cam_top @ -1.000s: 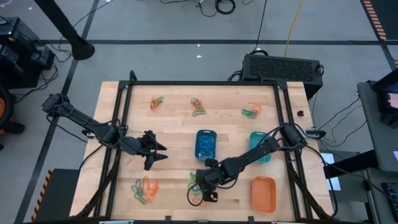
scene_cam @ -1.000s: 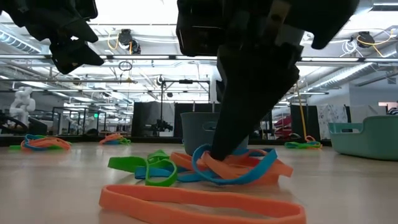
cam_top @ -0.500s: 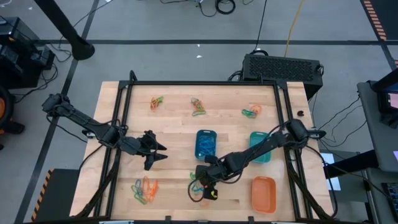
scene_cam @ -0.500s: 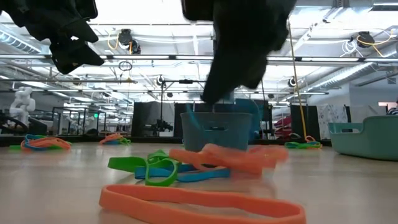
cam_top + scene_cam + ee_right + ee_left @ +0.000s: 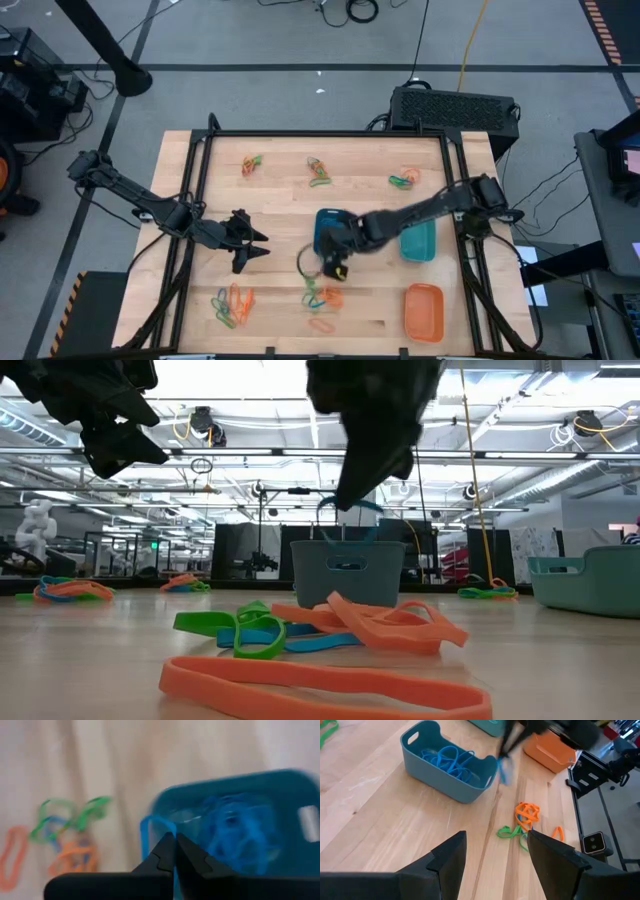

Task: Sort rubber bands into baskets
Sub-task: Put the blue rubberband into the blue bin

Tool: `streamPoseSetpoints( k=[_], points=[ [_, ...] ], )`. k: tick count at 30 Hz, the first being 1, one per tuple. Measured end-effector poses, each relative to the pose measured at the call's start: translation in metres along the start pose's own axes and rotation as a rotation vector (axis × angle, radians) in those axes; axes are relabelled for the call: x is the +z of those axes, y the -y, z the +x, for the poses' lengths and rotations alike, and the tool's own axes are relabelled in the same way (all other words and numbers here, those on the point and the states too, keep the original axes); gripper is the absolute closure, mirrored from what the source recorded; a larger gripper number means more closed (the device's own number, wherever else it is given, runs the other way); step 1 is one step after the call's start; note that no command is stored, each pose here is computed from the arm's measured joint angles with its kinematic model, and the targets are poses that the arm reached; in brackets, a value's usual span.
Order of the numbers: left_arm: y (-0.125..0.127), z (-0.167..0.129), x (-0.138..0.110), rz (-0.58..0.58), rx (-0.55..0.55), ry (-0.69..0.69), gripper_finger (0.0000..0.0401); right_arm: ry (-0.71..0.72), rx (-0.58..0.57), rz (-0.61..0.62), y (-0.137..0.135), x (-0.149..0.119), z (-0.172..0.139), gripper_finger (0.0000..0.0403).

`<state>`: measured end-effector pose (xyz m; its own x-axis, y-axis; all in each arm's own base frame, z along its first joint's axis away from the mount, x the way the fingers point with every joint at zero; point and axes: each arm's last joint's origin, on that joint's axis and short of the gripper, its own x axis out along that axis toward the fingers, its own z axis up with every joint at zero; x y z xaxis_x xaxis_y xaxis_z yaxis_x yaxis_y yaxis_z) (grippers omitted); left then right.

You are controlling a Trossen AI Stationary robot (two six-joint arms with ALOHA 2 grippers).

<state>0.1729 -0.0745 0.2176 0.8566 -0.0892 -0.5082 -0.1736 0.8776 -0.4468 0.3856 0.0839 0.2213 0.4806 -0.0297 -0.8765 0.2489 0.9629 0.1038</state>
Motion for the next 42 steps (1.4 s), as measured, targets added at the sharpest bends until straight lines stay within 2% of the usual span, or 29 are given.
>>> streamPoseSetpoints(
  k=[6, 9, 18, 23, 25, 32, 37, 42],
  points=[
    [0.0, 0.0, 0.0, -0.027, 0.0, 0.005, 0.0184, -0.028, -0.069, 0.099, 0.042, 0.014, 0.005, 0.0399],
    [0.0, 0.0, 0.001, -0.067, 0.016, 0.021, 0.0184, -0.06, -0.084, 0.11, 0.053, 0.014, 0.005, 0.0389],
    [-0.002, 0.0, 0.003, -0.192, 0.08, 0.092, 0.0184, -0.073, -0.076, -0.009, 0.061, 0.017, 0.006, 0.0328],
    [0.001, -0.001, 0.001, -0.221, 0.053, 0.082, 0.0184, -0.084, -0.066, -0.076, 0.062, 0.016, 0.006, 0.0302],
    [0.002, -0.001, 0.0, -0.25, 0.047, 0.078, 0.0184, -0.091, -0.03, -0.094, 0.061, 0.016, 0.004, 0.0296],
    [0.006, 0.008, -0.008, -0.245, 0.063, 0.051, 0.0184, -0.039, 0.233, -0.133, 0.026, 0.017, 0.0, 0.0294],
    [0.005, 0.021, -0.018, -0.106, 0.086, -0.042, 0.0184, 0.023, 0.325, -0.222, -0.014, 0.008, 0.008, 0.0293],
    [0.007, 0.031, -0.03, 0.035, 0.003, -0.215, 0.0184, 0.096, 0.411, -0.335, -0.058, -0.007, 0.023, 0.0293]
  ],
)
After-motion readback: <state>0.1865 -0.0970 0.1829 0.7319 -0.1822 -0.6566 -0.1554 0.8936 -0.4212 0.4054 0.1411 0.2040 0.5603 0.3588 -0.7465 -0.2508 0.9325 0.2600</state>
